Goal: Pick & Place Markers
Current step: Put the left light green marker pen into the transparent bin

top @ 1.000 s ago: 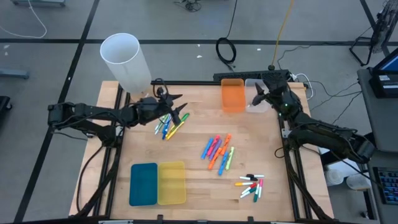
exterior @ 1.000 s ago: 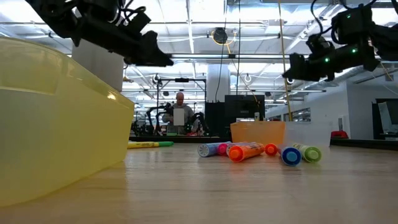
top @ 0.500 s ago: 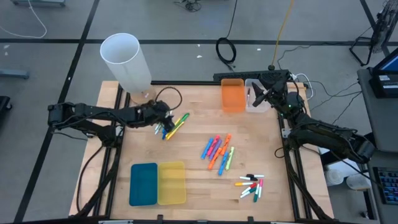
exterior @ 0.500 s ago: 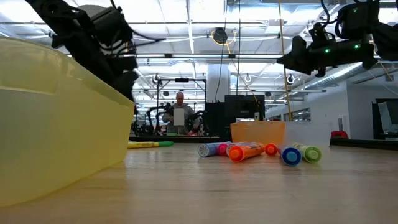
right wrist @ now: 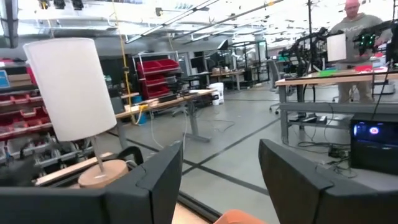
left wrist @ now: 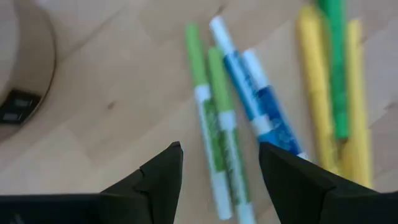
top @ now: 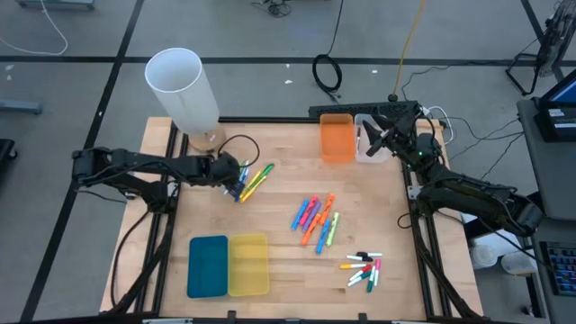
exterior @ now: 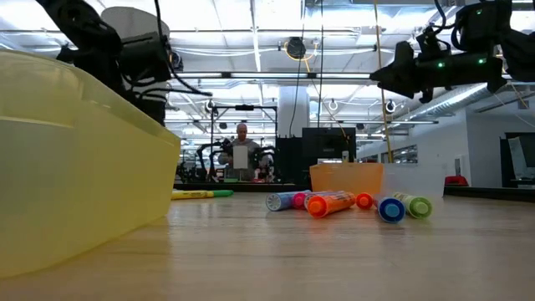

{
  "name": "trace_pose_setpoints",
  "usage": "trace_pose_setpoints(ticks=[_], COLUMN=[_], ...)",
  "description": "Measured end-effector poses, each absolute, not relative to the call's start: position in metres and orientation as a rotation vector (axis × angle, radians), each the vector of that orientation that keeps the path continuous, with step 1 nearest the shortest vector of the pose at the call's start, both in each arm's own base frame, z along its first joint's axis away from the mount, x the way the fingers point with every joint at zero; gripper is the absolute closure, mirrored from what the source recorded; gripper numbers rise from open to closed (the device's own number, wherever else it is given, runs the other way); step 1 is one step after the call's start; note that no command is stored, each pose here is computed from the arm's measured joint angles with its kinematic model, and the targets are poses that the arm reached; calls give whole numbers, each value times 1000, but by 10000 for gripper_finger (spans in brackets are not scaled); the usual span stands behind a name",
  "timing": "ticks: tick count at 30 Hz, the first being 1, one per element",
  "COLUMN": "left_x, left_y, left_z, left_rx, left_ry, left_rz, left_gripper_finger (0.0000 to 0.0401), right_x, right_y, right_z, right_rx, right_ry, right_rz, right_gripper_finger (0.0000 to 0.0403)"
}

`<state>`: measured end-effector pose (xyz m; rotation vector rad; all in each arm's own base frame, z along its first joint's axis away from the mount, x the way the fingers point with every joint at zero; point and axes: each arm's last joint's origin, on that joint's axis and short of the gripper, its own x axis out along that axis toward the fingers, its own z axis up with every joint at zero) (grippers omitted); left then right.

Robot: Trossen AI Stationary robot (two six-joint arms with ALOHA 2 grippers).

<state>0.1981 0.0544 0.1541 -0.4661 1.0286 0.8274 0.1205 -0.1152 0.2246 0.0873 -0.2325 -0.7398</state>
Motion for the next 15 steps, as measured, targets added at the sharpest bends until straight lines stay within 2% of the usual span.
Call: trace_pose_setpoints(ticks=[6, 15], left_x=[197, 200], left_y=[58, 67], left_z=[140, 127], left_rx=[-456, -467], left_ry=[1119, 1176], left_rz=[896, 896], left_gripper_finger=[187, 187], right_x=[120, 121], right_y=[-115, -115], right_z=[225, 225], right_rx=[94, 94], right_ry=[-235, -236], right_rz=[-739, -739], right_gripper_finger=[206, 207])
